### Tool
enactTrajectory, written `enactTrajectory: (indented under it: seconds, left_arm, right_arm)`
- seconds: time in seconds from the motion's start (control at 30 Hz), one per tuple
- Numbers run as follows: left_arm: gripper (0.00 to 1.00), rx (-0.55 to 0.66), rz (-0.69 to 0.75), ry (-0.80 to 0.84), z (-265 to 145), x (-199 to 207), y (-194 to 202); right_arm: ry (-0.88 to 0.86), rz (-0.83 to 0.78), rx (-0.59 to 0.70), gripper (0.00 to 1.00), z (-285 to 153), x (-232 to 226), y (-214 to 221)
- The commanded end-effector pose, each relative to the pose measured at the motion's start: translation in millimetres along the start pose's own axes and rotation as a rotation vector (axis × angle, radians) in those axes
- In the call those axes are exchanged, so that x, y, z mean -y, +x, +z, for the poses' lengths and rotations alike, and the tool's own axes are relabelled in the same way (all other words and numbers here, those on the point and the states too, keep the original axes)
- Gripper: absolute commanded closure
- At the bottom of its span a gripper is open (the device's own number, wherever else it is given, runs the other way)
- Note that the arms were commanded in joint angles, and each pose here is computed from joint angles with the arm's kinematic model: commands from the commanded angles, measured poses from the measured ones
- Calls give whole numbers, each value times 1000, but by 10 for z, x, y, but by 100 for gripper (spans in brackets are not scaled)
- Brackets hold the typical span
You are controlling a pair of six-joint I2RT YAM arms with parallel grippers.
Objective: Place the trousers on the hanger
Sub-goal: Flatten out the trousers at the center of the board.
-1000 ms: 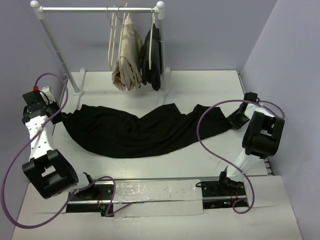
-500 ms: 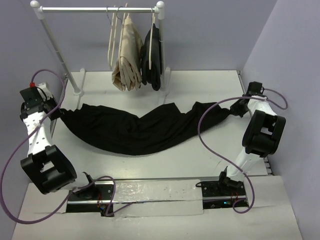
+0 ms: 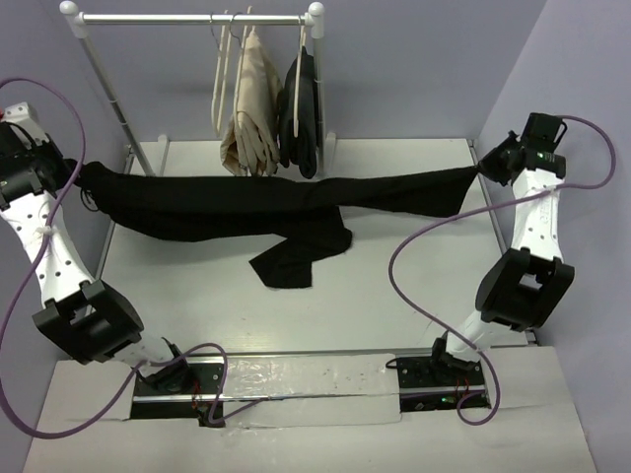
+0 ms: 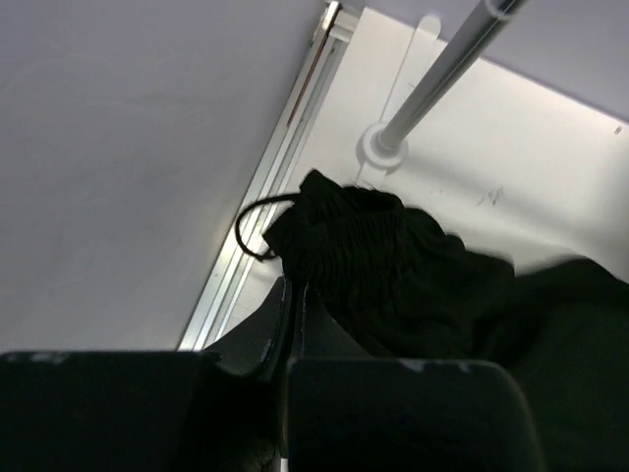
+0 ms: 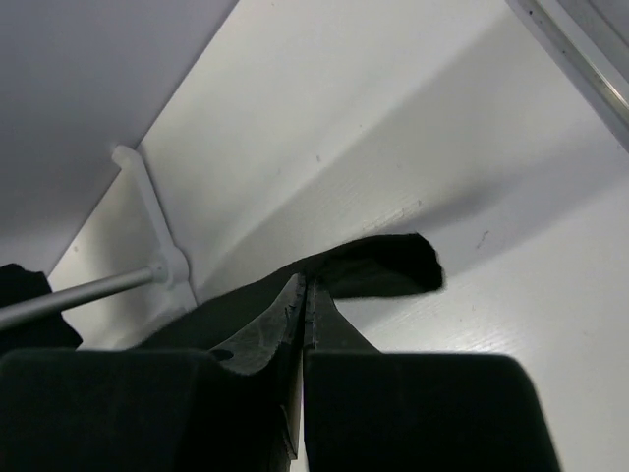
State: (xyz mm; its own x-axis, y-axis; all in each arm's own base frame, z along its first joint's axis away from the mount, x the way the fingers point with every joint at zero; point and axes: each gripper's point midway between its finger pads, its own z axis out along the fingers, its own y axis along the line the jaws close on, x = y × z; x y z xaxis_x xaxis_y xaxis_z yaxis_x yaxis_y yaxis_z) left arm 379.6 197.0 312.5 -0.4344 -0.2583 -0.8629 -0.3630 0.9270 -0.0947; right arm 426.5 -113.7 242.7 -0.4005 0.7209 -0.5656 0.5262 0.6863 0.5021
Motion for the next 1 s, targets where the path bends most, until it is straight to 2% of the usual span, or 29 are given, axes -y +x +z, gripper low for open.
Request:
enactTrajectory:
  seconds: [0.0,0.17,0.33,0.53,0.63,0.8,0.97]
  left_arm:
    - [100,-2,39,5,-228,-81,-42]
    - [100,-102,59,-32,-442,-274,361]
    - [100,-318,90,-20,-597,-324,1157]
    - [100,-585,124,16,-773,-369,1971]
    - [100,-648,153,-22,-839,-536,2176]
    - [100,-736,181,-56,-953,-740,2442]
    - [100,-745,185,-66,-1042,-846,2410]
  right_arm:
    - [-3,-4,44,100,-393,47,-19]
    - [6,52,86,100,-779,338,210]
    - [97,154,84,100,-936,920,662]
    - [158,272,10,100,-856,1295,1358]
    - [274,284,44,100,-872,1579,1434]
    - [345,311,66,100,-903,1726,1477]
    - [405,308,114,100,-1044,1747,1297]
